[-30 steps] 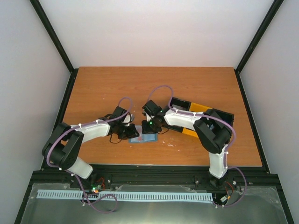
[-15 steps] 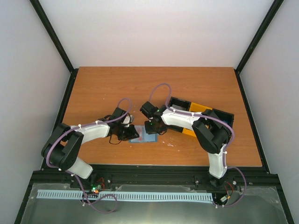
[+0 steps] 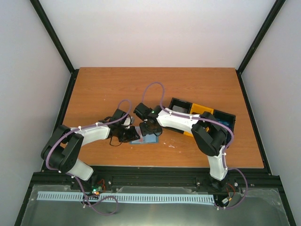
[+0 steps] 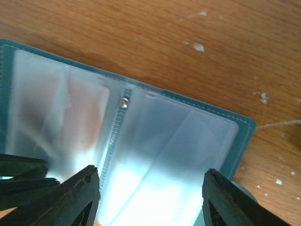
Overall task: Put the credit cards into the card holder
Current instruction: Turn over the card slot in the card holder.
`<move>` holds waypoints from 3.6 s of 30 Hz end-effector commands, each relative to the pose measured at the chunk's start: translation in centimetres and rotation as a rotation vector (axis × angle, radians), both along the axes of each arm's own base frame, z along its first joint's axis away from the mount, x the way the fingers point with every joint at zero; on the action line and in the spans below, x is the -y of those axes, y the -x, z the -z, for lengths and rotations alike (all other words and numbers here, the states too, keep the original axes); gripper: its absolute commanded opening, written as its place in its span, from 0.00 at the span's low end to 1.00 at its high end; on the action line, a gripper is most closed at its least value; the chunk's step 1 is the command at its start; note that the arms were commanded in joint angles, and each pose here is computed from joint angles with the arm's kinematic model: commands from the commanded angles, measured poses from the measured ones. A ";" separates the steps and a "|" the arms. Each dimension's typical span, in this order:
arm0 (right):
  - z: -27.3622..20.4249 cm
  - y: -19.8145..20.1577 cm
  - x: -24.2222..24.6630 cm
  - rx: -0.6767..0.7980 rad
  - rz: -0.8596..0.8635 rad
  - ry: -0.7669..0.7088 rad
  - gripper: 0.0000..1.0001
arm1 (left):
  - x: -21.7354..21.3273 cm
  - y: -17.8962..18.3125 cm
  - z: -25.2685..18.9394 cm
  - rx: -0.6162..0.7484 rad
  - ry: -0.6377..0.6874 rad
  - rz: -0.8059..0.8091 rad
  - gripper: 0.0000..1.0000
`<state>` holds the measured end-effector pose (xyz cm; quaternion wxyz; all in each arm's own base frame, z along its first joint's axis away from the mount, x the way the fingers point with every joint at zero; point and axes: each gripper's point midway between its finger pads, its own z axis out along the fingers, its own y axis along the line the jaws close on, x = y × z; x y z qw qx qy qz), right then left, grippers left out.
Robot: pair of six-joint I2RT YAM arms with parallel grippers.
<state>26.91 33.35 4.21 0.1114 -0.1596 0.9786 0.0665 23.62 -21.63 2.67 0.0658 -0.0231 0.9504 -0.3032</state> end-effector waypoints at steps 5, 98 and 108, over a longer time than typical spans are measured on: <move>2.1 -0.1 1.2 0.015 0.015 0.133 0.64 | -1.2 1.6 1.6 -0.078 -0.057 -0.037 0.19; -5.2 3.3 -9.4 -0.239 -0.188 -0.870 0.54 | -6.7 0.2 -1.4 0.006 -0.149 -0.321 0.25; -2.8 3.8 -9.1 -0.297 -0.183 -0.812 0.54 | -7.2 0.3 -1.4 0.001 -0.162 -0.352 0.25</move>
